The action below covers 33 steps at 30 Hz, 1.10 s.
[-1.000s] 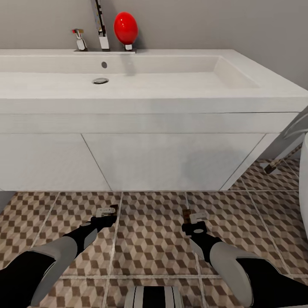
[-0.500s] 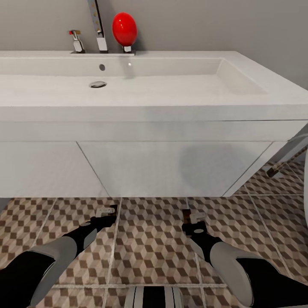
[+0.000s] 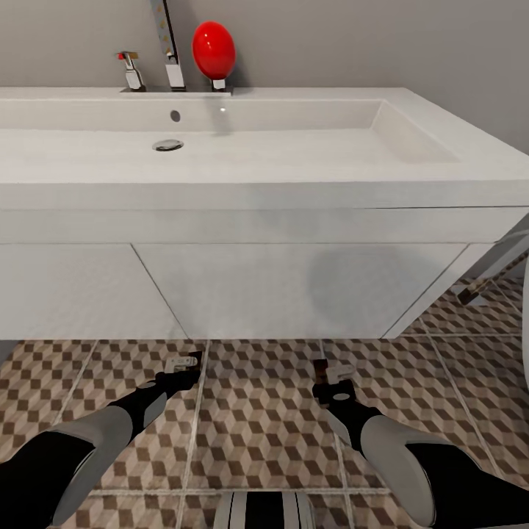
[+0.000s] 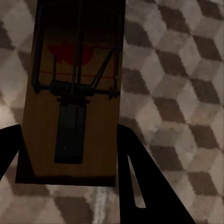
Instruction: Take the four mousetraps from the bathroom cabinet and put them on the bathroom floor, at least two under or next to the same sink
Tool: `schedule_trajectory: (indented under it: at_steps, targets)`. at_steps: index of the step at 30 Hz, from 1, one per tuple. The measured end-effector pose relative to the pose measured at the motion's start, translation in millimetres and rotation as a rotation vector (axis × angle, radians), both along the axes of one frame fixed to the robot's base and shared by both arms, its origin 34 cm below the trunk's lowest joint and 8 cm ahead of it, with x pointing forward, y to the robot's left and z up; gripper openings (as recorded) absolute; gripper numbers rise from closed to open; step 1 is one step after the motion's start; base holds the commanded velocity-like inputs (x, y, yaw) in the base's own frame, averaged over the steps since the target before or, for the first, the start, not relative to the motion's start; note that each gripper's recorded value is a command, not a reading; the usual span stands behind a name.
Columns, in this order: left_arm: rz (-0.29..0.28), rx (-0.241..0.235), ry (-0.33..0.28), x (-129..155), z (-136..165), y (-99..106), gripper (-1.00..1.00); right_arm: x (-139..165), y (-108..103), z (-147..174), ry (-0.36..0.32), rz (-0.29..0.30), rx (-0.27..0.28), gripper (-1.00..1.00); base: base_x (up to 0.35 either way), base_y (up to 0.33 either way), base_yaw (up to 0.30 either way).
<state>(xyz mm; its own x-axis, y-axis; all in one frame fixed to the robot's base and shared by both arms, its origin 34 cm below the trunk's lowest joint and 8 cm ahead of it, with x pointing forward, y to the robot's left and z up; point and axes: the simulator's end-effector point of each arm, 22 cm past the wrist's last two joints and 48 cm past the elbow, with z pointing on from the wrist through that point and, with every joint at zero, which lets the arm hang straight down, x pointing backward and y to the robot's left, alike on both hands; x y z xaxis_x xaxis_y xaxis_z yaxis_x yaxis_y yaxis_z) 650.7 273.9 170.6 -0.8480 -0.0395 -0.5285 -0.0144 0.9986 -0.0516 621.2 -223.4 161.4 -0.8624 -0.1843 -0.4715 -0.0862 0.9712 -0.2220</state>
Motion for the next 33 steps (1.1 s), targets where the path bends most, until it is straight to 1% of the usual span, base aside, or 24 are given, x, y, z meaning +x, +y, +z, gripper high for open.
schedule_trajectory:
  at_steps: [33]
  targets:
    - [-0.001, 0.0, 0.0, 0.0, 0.0, 0.0, -1.0, 1.4, -0.7, 0.9, -0.005, -0.002, -0.003, -1.0, 0.0, 0.0, 0.0]
